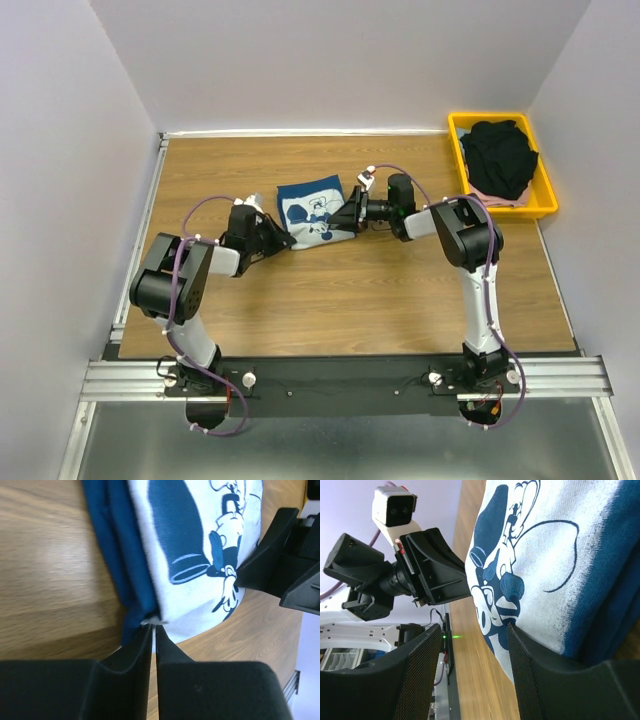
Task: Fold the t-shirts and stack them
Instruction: Fold the tshirt
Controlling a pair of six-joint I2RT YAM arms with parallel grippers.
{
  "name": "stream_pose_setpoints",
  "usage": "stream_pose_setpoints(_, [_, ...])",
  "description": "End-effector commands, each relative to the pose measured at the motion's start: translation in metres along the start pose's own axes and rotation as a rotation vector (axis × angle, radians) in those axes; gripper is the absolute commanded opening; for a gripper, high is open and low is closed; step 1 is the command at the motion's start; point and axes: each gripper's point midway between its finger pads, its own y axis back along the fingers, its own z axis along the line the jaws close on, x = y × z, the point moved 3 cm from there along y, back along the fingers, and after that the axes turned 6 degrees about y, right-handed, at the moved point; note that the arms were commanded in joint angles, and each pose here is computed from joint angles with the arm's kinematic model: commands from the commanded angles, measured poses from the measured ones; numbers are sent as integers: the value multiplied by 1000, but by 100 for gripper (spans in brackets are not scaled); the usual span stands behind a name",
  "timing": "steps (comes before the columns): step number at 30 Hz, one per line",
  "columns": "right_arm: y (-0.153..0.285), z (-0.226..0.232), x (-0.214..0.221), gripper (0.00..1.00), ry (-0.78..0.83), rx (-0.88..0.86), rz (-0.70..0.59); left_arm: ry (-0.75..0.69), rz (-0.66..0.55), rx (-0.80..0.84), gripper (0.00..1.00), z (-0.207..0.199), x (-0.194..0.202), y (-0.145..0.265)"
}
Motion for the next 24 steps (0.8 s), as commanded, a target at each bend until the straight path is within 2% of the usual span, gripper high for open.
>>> stream_pose_setpoints(1, [5, -20, 4, 62, -38, 63, -38, 40, 9, -26, 14, 18, 6, 12])
stream_pose_setpoints(6, [9, 28, -17, 62, -4, 21, -76, 8, -25, 33, 16, -4, 1, 37])
stream_pose_setpoints(11, [-6, 79, -34, 63, 43, -30, -109, -70, -183, 36, 34, -32, -29, 67])
stream_pose_setpoints(14, [-26, 94, -31, 64, 27, -41, -117, -96, -269, 1, 43, -36, -44, 81])
stream_pose_setpoints(17, [-50, 89, -20, 64, 2, -39, -96, -120, -306, -14, 50, -41, -52, 89])
stream_pose_setpoints(24, [-88, 18, 27, 64, -171, 61, -66, -158, -302, -41, 56, -38, -50, 96])
